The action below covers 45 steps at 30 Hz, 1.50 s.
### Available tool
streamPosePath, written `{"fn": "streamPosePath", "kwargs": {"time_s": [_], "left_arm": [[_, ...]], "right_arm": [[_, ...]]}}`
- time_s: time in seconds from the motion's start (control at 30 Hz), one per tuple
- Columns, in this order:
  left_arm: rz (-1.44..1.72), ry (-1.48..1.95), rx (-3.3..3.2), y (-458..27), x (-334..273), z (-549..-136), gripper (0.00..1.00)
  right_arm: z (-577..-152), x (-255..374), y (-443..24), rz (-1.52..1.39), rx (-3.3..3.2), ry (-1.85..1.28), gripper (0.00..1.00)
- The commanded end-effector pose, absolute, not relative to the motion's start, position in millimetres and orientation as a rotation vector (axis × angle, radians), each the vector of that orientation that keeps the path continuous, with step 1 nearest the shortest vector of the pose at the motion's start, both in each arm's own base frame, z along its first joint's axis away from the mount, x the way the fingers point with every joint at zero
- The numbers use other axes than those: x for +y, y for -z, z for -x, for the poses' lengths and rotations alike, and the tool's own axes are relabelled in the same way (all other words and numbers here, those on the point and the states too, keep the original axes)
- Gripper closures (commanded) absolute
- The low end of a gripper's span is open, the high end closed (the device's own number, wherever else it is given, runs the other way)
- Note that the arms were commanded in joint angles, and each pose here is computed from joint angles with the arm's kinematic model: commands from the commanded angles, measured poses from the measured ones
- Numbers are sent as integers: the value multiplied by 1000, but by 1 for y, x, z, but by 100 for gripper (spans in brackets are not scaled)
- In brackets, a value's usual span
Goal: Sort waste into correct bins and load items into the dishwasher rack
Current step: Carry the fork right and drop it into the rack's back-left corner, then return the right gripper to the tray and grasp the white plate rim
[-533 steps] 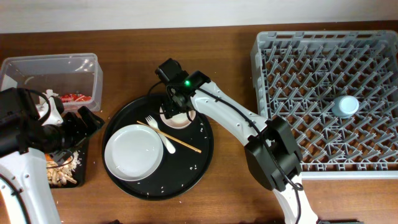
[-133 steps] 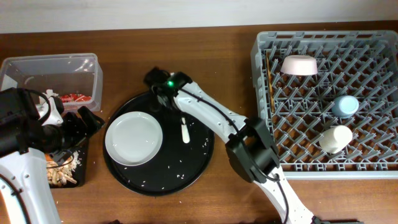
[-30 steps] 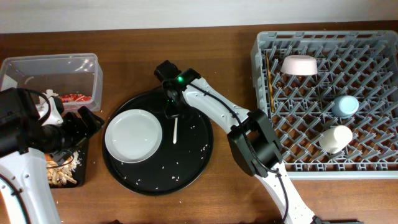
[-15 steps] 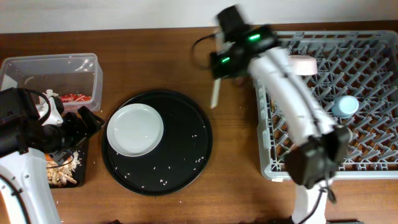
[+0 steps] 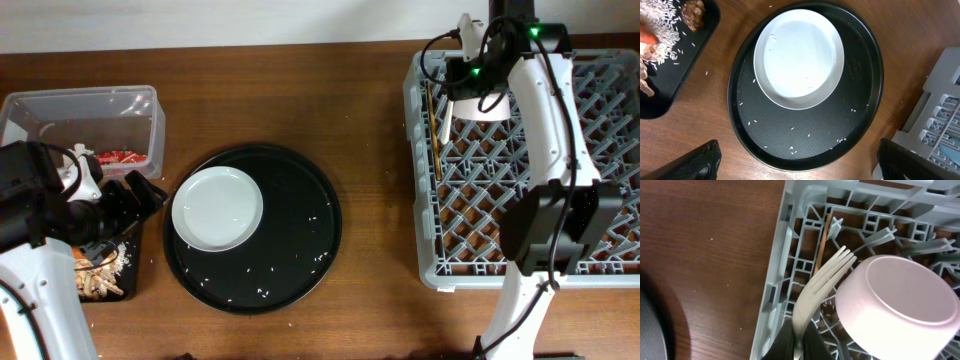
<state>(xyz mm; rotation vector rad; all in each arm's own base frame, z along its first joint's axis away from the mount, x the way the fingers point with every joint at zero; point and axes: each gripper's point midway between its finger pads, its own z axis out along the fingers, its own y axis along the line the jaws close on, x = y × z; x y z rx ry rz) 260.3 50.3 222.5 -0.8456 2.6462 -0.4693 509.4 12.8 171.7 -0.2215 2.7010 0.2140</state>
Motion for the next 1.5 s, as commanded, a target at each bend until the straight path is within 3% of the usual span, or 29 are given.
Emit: {"fn": "streamPosePath", "kwargs": {"time_s": [0.0, 0.13, 0.27, 0.47, 0.63, 0.8, 0.93, 1.0, 1.07, 1.13, 1.23, 1.4, 1.47], "left_arm": [[857, 464, 2638, -224, 52, -259, 1], [857, 464, 2638, -224, 52, -259, 1], [857, 464, 2638, -224, 52, -259, 1], [857, 464, 2638, -224, 52, -259, 1], [857, 464, 2638, -224, 52, -259, 1], [857, 464, 2638, -224, 52, -259, 1], [857, 464, 2638, -224, 52, -259, 1], [857, 464, 2638, -224, 52, -259, 1], [857, 464, 2638, -224, 52, -259, 1], [858, 464, 2639, -224, 52, -259, 1], [857, 464, 2638, -224, 52, -259, 1], [858, 464, 2639, -224, 52, -259, 1], [858, 464, 2639, -224, 52, -259, 1]], "right_arm": [[-516, 16, -152, 248, 2720, -224, 96], [-518, 25, -124, 270, 2772, -240, 95], [-516, 30, -110, 279, 2806, -241, 74], [-502, 20, -112, 161, 2881, -174, 66], [-481, 20, -196, -37, 2795, -197, 52], [-406, 48, -282, -156, 2757, -402, 50], [-367, 118, -288, 67, 2831, -534, 50], [-349, 187, -275, 234, 2858, -575, 48], [-341, 255, -259, 471, 2792, -624, 1], [-331, 319, -226, 604, 2775, -660, 1], [-327, 360, -159, 417, 2923, -574, 1], [-326, 398, -56, 222, 3029, -398, 34], [-326, 398, -34, 179, 3039, -323, 39]]}}
